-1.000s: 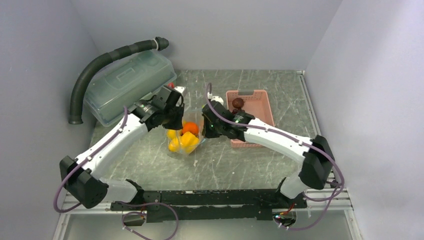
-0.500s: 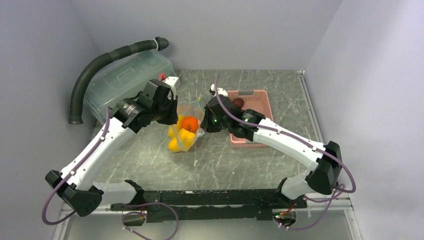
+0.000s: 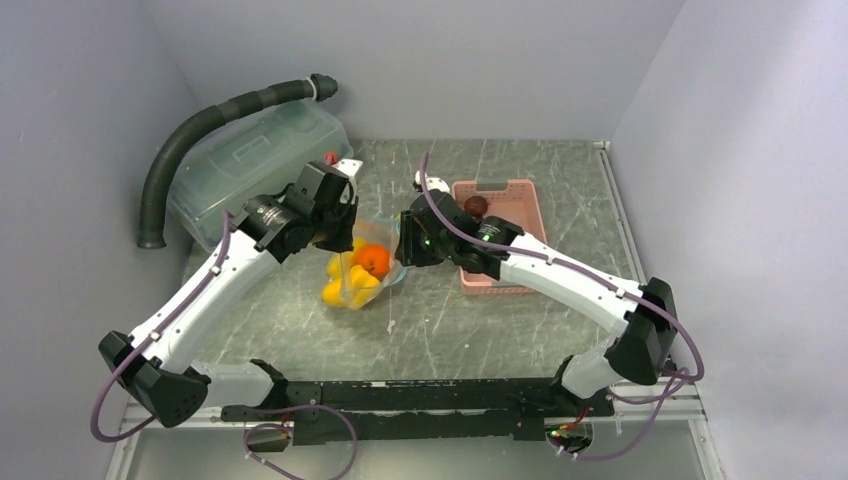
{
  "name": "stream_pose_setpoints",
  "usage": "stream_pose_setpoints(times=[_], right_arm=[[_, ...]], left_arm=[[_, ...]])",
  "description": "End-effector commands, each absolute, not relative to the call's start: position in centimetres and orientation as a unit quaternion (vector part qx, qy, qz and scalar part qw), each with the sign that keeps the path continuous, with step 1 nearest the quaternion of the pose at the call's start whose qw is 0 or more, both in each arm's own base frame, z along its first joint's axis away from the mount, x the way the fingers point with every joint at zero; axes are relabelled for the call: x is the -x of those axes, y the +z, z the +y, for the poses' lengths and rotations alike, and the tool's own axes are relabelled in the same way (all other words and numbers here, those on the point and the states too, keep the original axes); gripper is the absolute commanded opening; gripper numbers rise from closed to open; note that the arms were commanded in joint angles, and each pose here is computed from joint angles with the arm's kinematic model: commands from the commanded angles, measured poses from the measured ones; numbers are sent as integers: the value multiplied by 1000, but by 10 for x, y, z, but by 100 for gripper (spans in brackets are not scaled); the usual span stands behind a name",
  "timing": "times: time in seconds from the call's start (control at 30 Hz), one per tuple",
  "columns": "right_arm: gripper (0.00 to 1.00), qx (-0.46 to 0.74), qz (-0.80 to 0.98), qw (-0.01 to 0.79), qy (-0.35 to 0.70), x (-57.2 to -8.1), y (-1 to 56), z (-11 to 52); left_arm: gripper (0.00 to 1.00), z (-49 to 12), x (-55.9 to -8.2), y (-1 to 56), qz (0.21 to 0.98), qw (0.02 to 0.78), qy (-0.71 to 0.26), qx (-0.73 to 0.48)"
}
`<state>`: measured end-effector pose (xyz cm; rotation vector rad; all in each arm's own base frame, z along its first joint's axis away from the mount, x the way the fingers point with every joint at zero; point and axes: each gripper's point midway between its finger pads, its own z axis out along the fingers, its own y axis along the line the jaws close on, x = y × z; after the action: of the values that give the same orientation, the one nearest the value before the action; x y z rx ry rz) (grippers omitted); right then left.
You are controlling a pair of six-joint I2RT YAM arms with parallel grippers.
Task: Place the food in the zip-top bag and seal the zipper
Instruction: Adjust the zipper food storage bag at the center of the board, then pick up the fake fruit from the bin.
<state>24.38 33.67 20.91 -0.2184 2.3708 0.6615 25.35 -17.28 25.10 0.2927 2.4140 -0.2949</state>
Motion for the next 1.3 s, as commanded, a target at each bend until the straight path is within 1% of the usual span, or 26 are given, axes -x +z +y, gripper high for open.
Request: stream_pose_setpoints(times=[0.0,0.03,0.07,0.3,0.53,0.63,0.87,0.93,1.03,1.27], right_arm=[[44,92,884,365,276,-249,252,337],[50,92,881,371,278,-248,258,335],[51,91,879,378,277,-249,264,331],[54,70,862,444,234,-254,304,290],[58,53,860,481,161,-264,315,238],[59,45,864,484,130,-276,307,213],[62,28,885,456,91,-302,271,169],[64,25,892,444,83,-308,261,161],[71,21,899,433,66,-318,244,151],[75,25,912,405,57,-336,207,141]], left_arm=[[3,-173,-265,250,922,353,-102,-121],[3,-171,-265,249,922,354,-97,-122],[4,-170,-266,248,922,354,-92,-123],[4,-166,-269,248,922,356,-83,-130],[3,-168,-273,246,919,359,-83,-139],[3,-168,-273,242,918,360,-85,-140],[3,-172,-275,231,911,371,-107,-144],[1,-170,-275,228,912,371,-106,-143],[0,-167,-275,225,910,375,-109,-139],[0,-159,-275,224,904,391,-113,-128]])
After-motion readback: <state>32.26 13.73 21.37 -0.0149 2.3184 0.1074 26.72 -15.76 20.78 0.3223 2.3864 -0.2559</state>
